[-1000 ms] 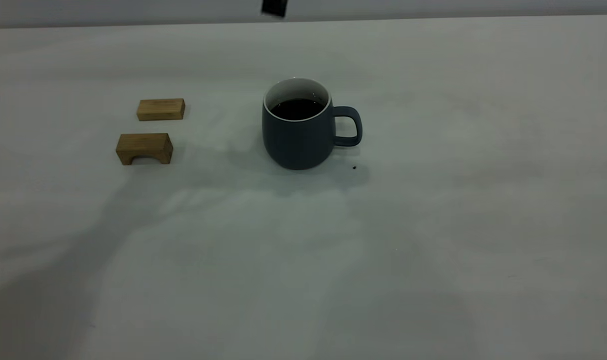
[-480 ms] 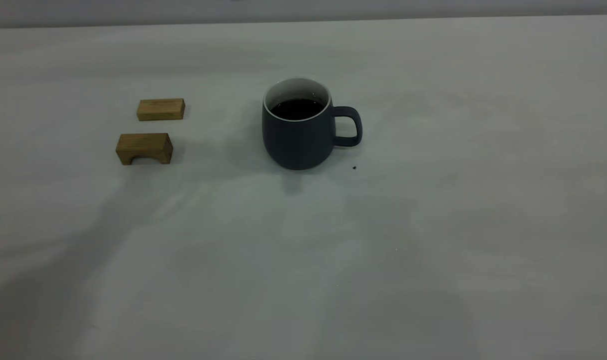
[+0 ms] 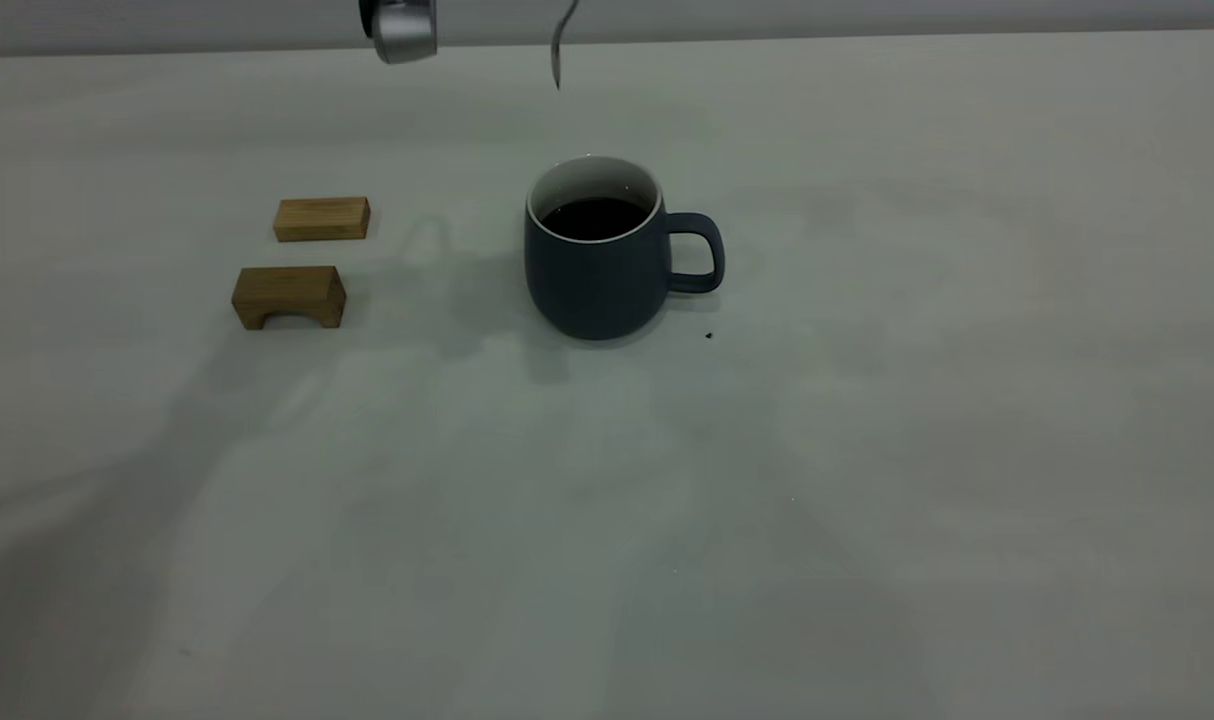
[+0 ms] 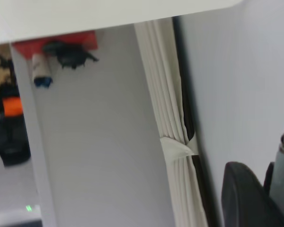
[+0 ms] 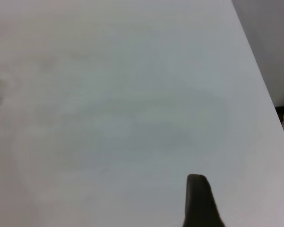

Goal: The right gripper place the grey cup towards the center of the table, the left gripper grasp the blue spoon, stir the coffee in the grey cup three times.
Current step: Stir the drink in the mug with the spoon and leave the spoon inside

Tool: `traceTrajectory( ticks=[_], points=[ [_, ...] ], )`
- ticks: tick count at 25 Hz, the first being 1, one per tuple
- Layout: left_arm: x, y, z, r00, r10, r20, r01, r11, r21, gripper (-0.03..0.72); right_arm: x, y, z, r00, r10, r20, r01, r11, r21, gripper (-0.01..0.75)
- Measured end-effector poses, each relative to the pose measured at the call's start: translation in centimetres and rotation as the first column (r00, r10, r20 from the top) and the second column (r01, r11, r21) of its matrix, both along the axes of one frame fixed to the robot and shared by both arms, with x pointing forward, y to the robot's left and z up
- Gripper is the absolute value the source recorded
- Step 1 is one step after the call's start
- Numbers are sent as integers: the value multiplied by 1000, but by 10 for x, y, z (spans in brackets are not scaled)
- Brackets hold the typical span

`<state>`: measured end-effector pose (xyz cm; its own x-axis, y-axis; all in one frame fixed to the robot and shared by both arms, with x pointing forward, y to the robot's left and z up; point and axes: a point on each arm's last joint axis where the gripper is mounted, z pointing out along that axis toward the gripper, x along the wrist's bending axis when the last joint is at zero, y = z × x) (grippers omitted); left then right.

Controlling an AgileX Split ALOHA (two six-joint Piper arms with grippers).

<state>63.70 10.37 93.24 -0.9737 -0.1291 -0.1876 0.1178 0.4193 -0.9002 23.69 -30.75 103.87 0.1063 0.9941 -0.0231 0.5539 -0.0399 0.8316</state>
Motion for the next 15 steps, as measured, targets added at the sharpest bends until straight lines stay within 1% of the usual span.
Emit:
traceTrajectory(
  ticks=[3,6,8,9,12,15],
  points=[
    [-2,-2,-19,994,-16,-110,12,999,-38,132,0,0,0,1000,0,0,0,1000,0,511],
    [0,-3,-45,983,-12,-184,-5,996,-89,132,0,0,0,1000,0,0,0,1000,0,511],
    [1,-4,-58,983,-7,-181,-15,993,-115,132,0,0,0,1000,0,0,0,1000,0,511],
    [2,-4,-61,986,-6,-164,-15,992,-121,132,0,0,0,1000,0,0,0,1000,0,511],
    [3,-3,-69,990,-4,-141,-13,993,-120,132,0,0,0,1000,0,0,0,1000,0,511],
    [5,1,-76,989,14,-149,-31,993,-113,132,0,0,0,1000,0,0,0,1000,0,511]
  ],
)
